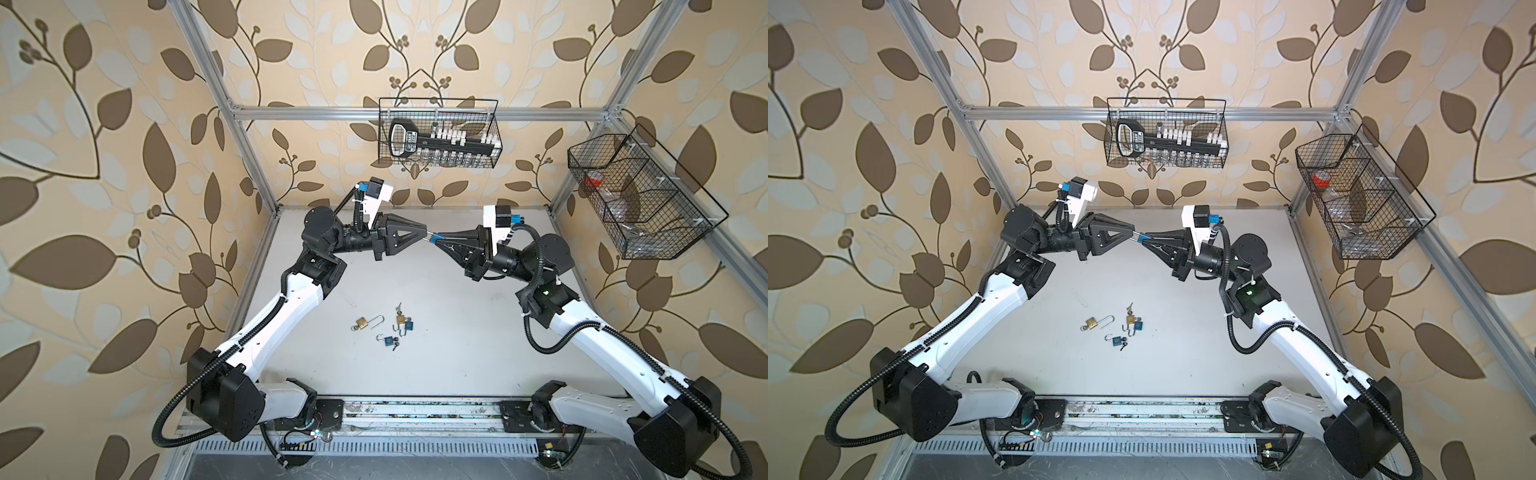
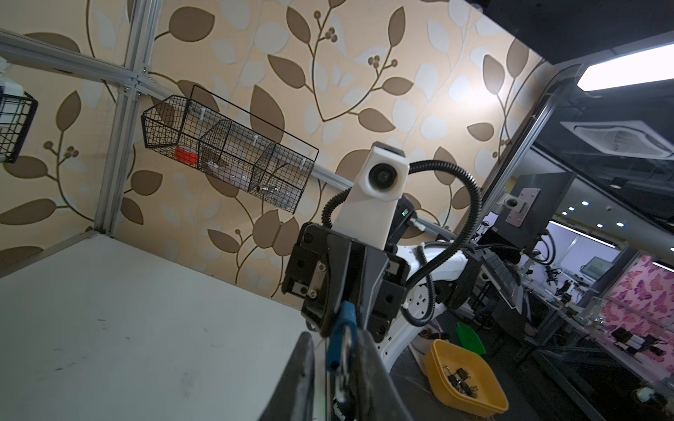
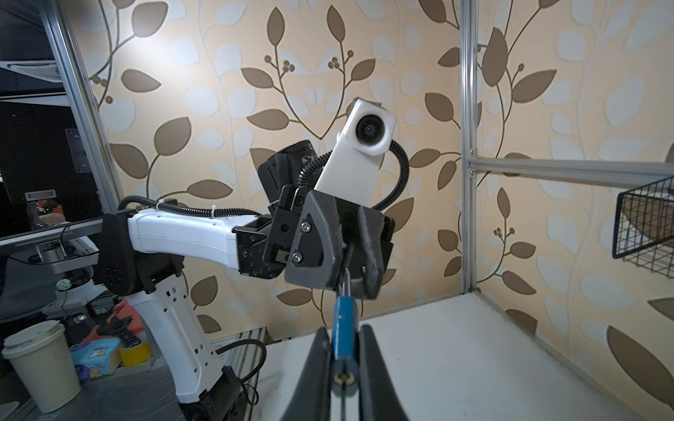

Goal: Lock with the key

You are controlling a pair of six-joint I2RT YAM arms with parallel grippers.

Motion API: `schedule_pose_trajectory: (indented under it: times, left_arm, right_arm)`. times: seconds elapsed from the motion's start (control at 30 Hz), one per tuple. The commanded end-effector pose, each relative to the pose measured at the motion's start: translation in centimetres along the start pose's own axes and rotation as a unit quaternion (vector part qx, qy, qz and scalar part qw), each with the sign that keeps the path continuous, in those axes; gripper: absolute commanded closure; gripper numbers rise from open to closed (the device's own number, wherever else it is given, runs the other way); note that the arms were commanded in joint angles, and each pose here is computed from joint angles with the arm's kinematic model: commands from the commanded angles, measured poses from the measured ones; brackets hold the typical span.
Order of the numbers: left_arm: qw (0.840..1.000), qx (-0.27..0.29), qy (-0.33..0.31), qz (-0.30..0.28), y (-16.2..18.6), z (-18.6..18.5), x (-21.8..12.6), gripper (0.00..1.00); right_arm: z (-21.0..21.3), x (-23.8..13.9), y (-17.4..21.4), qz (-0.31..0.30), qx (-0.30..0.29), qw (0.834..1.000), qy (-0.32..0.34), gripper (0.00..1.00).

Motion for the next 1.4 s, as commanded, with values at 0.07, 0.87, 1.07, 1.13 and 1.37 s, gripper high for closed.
schedule_pose_trajectory:
  times: [0.07,0.87,1.07,1.13,1.37]
  left_arm:
    - [0.998,0.055,-0.003,0.033,0.2,-1.4,-0.6,0.61]
    - [0.992,0.082,0.014,0.092,3.0,-2.7,0.3,0.56]
    - [0.993,0.086,0.006,0.086,2.8,-2.7,0.2,0.61]
    - [0.993,0.083,0.015,0.088,2.8,-2.8,0.3,0.61]
    - [0.989,0.063,0.067,0.116,3.8,-3.6,1.1,0.61]
  right_arm:
    - [1.4,-0.9,0.0,0.090,0.044,0.995,0.000,1.00]
    - [1.9,-4.0,2.4,0.217,0.119,0.969,0.009,1.00]
    - [0.7,-4.6,3.9,0.243,0.141,0.958,0.060,1.00]
    - [0.3,-4.7,4.3,0.250,0.147,0.955,0.070,1.00]
    - [0.8,-3.7,2.8,0.218,0.148,0.964,0.032,1.00]
Point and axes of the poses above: each gripper's point midway between its finger pads, its own x axis out along the fingers, its own z axis along the line the jaws close on, y = z × x, the point moved 3 cm from there along -x, back along the fingers, and after that the axes turned 7 degrees about -x, right-handed, at the moved point
